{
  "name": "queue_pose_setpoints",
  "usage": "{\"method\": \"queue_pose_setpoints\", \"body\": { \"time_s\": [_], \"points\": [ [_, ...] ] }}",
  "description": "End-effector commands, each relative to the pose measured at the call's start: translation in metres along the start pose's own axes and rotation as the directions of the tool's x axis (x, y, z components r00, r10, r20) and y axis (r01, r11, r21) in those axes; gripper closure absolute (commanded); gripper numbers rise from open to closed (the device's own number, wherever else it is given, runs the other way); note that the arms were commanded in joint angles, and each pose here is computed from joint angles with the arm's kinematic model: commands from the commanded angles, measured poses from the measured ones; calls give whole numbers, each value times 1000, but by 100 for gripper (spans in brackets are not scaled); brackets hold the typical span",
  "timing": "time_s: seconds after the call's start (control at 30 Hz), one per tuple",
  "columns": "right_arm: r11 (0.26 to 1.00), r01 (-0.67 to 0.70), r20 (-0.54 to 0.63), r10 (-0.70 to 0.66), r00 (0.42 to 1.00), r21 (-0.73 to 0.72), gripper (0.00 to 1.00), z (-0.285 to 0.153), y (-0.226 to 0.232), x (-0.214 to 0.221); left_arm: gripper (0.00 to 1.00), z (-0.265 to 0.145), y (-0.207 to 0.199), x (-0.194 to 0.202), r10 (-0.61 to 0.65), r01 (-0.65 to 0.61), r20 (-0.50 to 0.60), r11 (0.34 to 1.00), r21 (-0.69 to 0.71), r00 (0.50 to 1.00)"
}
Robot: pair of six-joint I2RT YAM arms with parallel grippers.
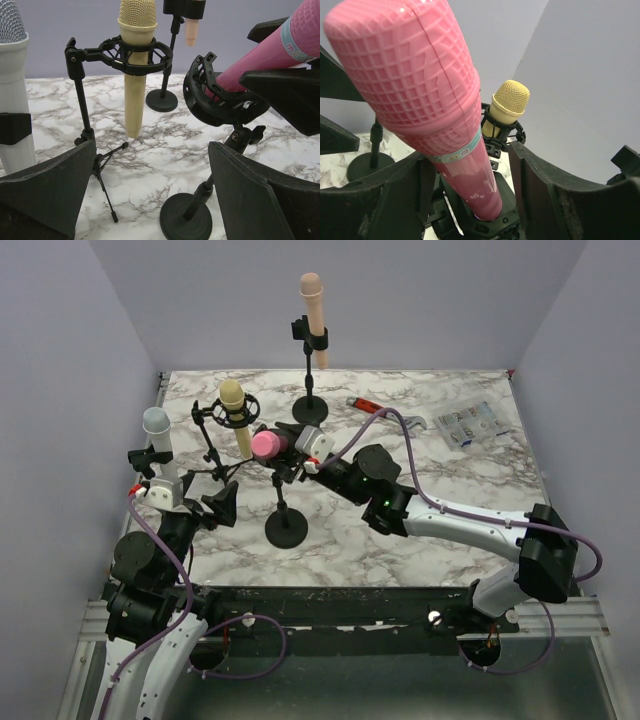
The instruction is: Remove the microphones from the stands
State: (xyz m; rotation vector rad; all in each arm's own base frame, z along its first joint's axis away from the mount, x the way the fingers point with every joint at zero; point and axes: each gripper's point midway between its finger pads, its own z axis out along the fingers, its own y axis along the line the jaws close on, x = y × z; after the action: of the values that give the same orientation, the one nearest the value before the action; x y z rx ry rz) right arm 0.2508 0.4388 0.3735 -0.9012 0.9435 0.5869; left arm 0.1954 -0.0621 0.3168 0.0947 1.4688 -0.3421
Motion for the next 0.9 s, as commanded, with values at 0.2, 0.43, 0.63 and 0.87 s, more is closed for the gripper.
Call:
{"method": "queue_pose_setpoints", "body": {
  "time_s": [0.2, 0.43, 0.63, 0.87],
  "points": [
    [998, 33, 58, -35, 998, 44, 48, 9, -7, -14, 1, 2, -1, 0, 11, -11, 4, 1000, 11, 1000],
    [998, 56, 85, -58, 995, 31, 53, 8, 0, -30, 1, 4, -1, 1, 11, -11, 0, 1000, 8, 1000],
    [997, 68, 140, -73, 987, 36, 56, 4, -1, -59, 1, 6, 0, 3, 12, -11, -8, 1000, 7, 1000],
    [994, 92, 185, -101, 978, 59, 60, 0, -10, -86, 1, 7, 0, 4, 12, -12, -17, 1000, 6, 1000]
  ]
}}
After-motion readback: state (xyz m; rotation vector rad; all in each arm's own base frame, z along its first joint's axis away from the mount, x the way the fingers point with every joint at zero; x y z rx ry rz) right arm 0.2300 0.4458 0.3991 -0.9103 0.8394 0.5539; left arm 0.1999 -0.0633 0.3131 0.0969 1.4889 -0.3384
